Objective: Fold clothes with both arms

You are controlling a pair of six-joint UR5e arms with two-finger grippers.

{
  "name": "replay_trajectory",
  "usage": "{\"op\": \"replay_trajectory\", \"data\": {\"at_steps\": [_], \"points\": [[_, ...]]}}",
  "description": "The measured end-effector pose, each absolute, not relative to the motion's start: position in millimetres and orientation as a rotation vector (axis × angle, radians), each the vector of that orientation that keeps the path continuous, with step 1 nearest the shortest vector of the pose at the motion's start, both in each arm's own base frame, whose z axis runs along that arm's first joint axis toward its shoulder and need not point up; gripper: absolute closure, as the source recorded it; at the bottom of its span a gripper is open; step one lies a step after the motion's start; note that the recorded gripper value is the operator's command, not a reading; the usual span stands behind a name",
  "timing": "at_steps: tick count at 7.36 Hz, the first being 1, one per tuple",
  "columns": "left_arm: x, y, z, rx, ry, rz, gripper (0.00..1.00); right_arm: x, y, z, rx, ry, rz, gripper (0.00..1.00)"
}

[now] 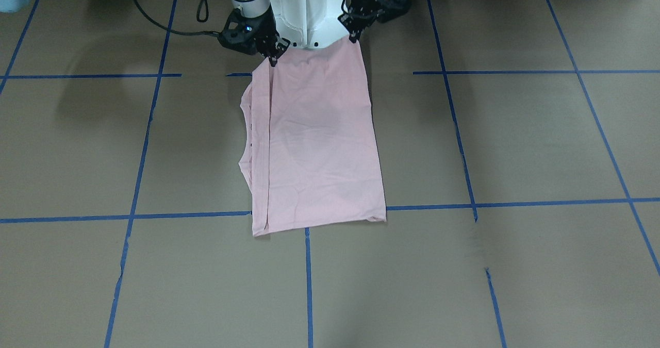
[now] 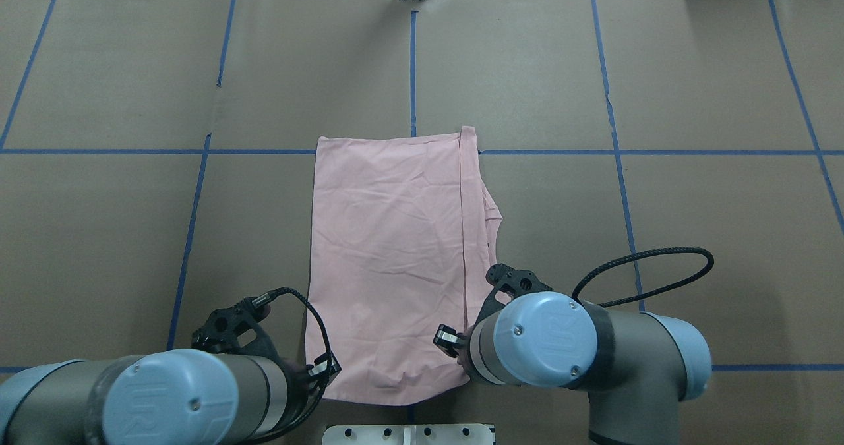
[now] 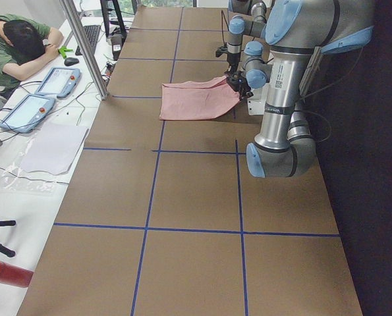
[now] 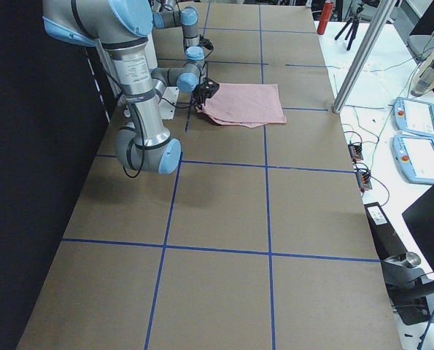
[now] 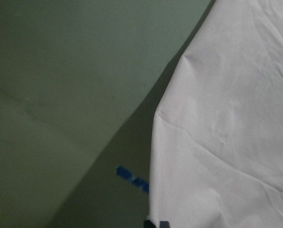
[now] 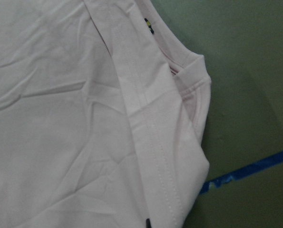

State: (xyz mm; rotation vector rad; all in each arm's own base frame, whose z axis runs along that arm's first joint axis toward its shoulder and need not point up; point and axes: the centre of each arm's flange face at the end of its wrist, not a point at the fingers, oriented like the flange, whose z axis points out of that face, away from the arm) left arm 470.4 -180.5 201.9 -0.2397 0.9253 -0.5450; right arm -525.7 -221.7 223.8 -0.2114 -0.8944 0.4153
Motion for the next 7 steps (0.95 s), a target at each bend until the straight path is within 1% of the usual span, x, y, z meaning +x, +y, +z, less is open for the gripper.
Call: {"op": "replay_trajectory", "data": {"at_steps": [1, 2, 3, 4, 6, 7], "points": [[462, -172, 193, -0.25, 0.932, -0.53, 1.0, -521, -215, 221, -0.215, -0.905, 0.404, 1.0], [459, -171, 188, -0.251, 0.937, -0.525, 1.0, -519, -219, 221, -0.206, -0.907, 0.41, 1.0], [458, -181, 188, -0.234, 0.94, -0.535, 1.0, -516, -237, 223, -0.184, -0.908, 0.432, 1.0], [455, -206, 188, -0.197, 0.948, -0.562, 1.0, -512, -261, 222, -0.151, -0.915, 0.45, 1.0], [450, -276, 190, -0.11, 0.979, -0.636, 1.0, -511, -318, 214, -0.074, -0.919, 0.469, 1.0], [457, -303, 197, -0.083, 0.996, -0.661, 1.0, -517, -341, 217, -0.047, -0.915, 0.471, 1.0]]}}
